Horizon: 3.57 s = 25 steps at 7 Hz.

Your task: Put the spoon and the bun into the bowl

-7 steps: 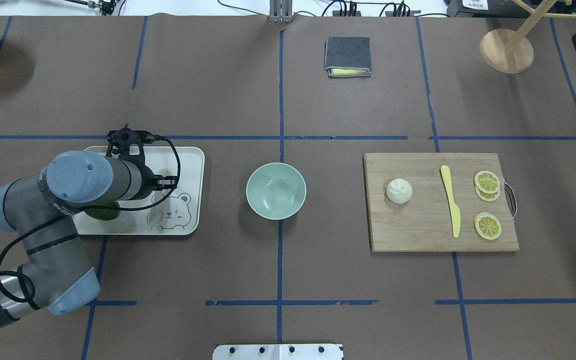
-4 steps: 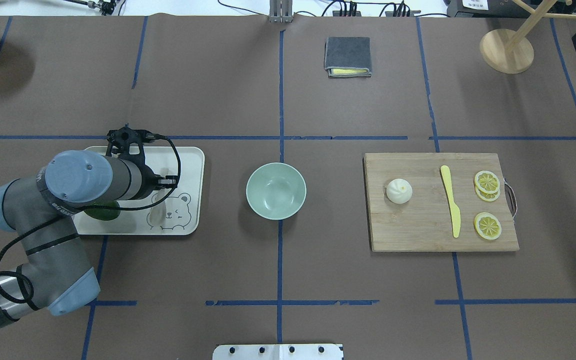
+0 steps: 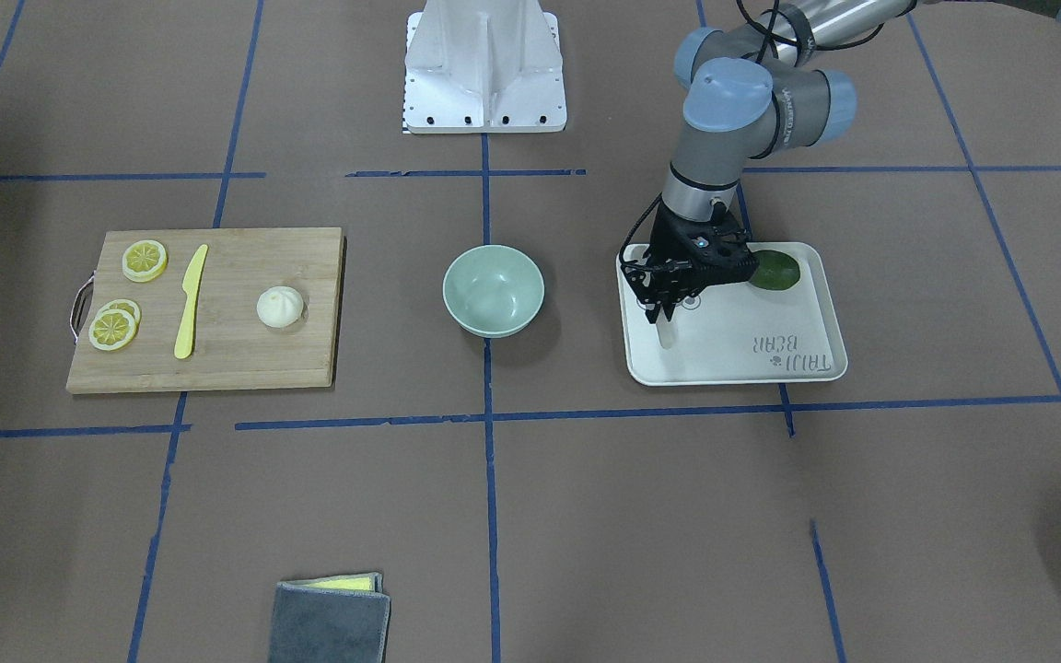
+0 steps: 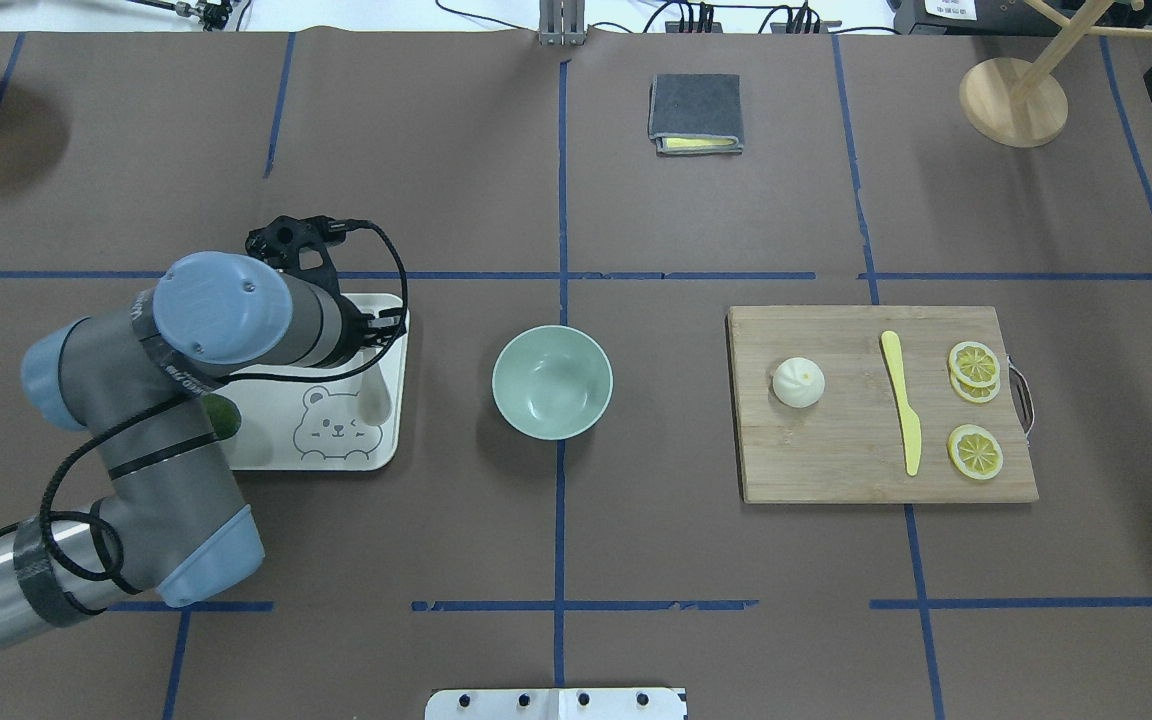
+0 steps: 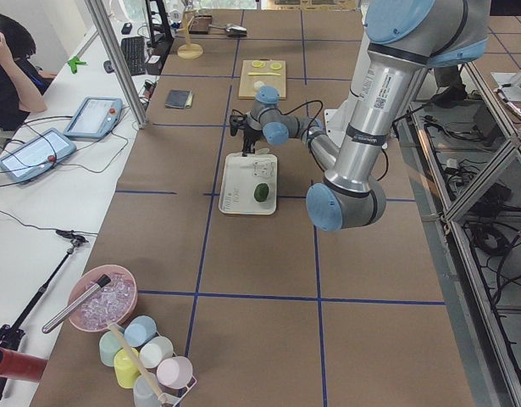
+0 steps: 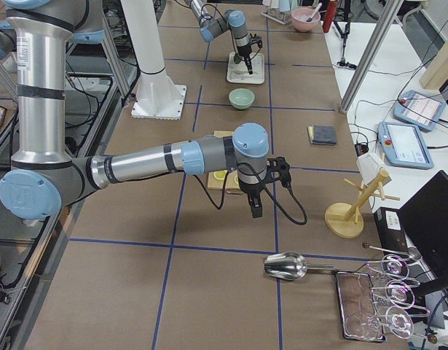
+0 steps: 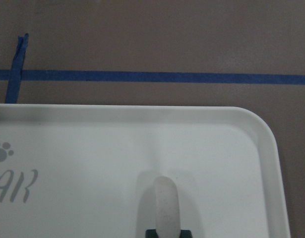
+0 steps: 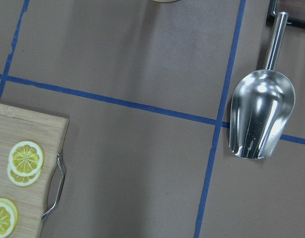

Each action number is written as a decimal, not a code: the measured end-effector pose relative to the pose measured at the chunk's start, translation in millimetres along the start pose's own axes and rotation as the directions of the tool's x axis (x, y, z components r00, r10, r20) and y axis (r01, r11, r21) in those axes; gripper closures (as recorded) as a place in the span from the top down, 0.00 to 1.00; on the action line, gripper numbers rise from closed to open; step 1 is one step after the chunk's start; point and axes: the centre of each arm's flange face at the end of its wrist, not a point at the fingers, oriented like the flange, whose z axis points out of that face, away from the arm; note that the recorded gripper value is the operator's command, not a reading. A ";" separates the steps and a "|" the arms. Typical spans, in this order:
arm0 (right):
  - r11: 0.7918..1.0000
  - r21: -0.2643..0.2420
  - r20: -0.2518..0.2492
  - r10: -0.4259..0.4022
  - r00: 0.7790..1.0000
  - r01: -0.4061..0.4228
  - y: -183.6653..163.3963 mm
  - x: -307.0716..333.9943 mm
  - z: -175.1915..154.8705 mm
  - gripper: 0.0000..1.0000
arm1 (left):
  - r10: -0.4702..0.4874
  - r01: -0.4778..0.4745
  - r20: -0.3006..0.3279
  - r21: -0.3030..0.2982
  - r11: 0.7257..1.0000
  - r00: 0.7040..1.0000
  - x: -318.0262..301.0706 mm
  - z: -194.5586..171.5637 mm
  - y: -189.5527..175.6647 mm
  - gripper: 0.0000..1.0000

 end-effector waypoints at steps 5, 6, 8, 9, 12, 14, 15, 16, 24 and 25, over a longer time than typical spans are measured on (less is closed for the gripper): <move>1.000 -0.001 0.000 0.002 1.000 -0.002 0.7 0.6 0.6 1.00 | -0.388 0.388 -0.014 0.019 0.922 0.922 138.9 -8.6 2.3 0.00; 1.000 -0.002 0.000 0.002 1.000 -0.002 0.8 0.8 0.8 1.00 | -0.391 0.391 -0.007 0.027 0.920 0.920 148.4 -0.1 17.8 0.00; 1.000 -0.002 0.000 0.002 1.000 -0.002 0.8 1.1 1.1 1.00 | -0.378 0.378 -0.004 0.022 0.925 0.926 155.3 4.2 37.0 0.07; 1.000 -0.003 0.000 0.003 1.000 -0.003 0.8 1.1 1.1 1.00 | -0.371 0.371 -0.004 0.018 0.928 0.929 156.1 4.9 41.8 0.21; 1.000 -0.003 0.000 0.003 1.000 -0.003 1.1 1.3 1.3 1.00 | -0.334 0.334 -0.001 0.016 0.942 0.943 153.6 6.3 47.2 0.44; 1.000 -0.003 0.001 0.004 1.000 -0.004 1.5 1.4 1.5 1.00 | -0.295 0.295 -0.008 0.014 0.955 0.955 153.8 2.7 47.6 1.00; 1.000 -0.003 0.001 0.004 1.000 -0.004 1.4 1.4 1.4 1.00 | -0.247 0.247 -0.018 0.009 0.969 0.969 150.3 -3.5 48.1 1.00; 1.000 0.000 0.000 0.000 1.000 0.000 0.5 -0.1 -0.1 1.00 | -0.137 0.138 -0.035 0.007 0.990 0.990 133.6 -16.3 48.6 1.00; 0.990 0.092 0.069 -0.112 0.991 0.106 -28.6 -124.8 -2.1 1.00 | 0.626 -0.618 0.021 -0.137 0.775 0.780 -208.6 -146.5 -218.0 1.00; 0.993 0.088 0.096 -0.091 0.991 0.083 -38.7 -157.1 7.1 1.00 | 0.632 -0.618 0.042 -0.175 0.767 0.773 -284.7 -150.4 -252.1 1.00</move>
